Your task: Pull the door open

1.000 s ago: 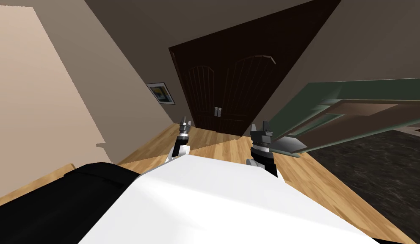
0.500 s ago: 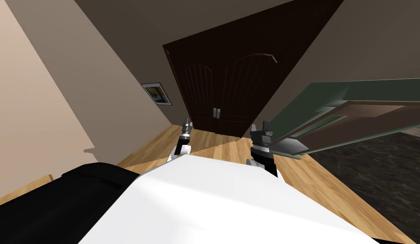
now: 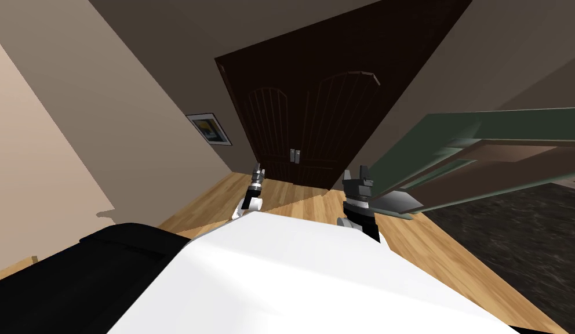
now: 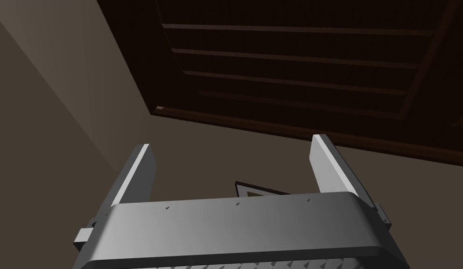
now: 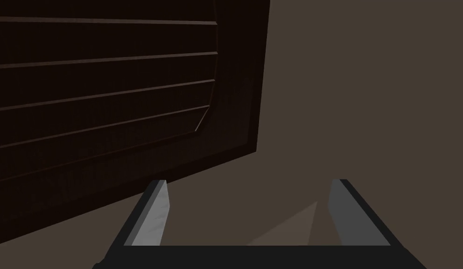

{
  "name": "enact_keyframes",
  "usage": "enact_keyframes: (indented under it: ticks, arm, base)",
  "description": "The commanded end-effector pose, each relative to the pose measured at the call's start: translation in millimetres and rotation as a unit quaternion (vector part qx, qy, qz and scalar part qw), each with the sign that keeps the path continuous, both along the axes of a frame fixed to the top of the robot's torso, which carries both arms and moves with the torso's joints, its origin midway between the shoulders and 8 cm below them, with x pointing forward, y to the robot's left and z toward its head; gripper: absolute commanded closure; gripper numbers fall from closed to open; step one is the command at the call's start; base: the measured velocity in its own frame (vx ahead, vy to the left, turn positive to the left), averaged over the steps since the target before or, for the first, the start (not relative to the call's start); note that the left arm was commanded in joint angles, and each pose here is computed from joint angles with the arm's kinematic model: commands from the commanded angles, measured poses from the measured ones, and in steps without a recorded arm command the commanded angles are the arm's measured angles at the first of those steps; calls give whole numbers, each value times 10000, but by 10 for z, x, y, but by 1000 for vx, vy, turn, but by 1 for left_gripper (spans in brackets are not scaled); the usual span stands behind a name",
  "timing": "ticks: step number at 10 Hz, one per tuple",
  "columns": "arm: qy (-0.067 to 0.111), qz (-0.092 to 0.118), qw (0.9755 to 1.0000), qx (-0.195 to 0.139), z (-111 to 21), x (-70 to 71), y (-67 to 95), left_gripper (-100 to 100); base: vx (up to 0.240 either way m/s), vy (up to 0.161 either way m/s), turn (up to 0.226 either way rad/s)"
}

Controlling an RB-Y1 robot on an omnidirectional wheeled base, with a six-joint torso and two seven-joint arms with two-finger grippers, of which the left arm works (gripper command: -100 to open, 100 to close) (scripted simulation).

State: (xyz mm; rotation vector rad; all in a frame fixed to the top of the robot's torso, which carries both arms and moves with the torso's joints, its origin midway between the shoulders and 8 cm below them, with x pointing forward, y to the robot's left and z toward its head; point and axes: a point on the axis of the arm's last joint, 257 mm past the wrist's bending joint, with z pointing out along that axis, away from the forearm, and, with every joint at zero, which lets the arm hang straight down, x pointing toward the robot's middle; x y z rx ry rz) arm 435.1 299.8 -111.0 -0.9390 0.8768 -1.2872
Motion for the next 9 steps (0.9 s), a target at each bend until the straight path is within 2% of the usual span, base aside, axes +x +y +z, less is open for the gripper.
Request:
enact_keyframes:
  ticks: [1,3,4,9]
  arm:
    - [131,-13,9999,-14,-141,34,-11,-100]
    - [252,-24,9997,-23,-258,87,-5,-100]
    - [374,-35,9993,-34,-377,139,0,-100]
    - [677,-58,9977,-60,-672,260,13,-100]
  base:
    - [148,-22,-43]
    - [111,-22,-29]
    - [135,-29,-53]
    - [114,-21,-33]
